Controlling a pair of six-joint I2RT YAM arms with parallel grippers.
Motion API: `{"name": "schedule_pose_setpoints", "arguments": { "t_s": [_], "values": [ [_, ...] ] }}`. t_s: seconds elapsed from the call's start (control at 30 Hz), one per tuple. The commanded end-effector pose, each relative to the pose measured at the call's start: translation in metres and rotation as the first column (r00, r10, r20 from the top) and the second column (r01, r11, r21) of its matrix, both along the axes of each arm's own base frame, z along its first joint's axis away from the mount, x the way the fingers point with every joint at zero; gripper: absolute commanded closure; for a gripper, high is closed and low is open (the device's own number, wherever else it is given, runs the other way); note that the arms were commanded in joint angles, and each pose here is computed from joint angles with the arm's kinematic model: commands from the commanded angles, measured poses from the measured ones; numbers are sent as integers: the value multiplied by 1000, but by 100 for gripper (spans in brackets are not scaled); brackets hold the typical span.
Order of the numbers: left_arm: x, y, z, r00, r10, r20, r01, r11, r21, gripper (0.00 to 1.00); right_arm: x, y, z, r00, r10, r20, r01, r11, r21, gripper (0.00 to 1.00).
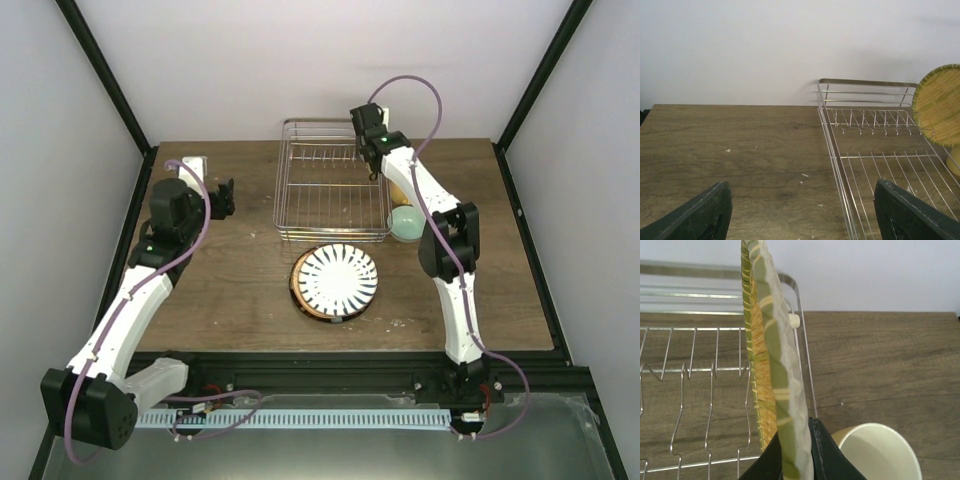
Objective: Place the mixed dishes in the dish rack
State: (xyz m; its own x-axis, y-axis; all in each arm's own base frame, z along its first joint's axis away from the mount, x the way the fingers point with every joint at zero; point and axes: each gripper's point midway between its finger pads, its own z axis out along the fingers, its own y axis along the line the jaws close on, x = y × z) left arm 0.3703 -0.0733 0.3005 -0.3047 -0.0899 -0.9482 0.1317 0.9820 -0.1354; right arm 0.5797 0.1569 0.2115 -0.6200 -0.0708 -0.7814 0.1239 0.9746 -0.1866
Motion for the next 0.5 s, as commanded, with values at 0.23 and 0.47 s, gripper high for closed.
{"name": "schedule_pose_setpoints", "arguments": {
  "t_s": [0.23, 0.47],
  "values": [
    [0, -6, -9, 999, -43, -28, 43, 999, 11, 21, -3, 6, -18, 996, -90, -29, 93, 991, 101, 99],
    [3, -12, -15, 997, -71, -41, 72, 997, 10, 21, -18, 1, -37, 986, -130, -106, 142, 983, 115, 99]
  ]
}}
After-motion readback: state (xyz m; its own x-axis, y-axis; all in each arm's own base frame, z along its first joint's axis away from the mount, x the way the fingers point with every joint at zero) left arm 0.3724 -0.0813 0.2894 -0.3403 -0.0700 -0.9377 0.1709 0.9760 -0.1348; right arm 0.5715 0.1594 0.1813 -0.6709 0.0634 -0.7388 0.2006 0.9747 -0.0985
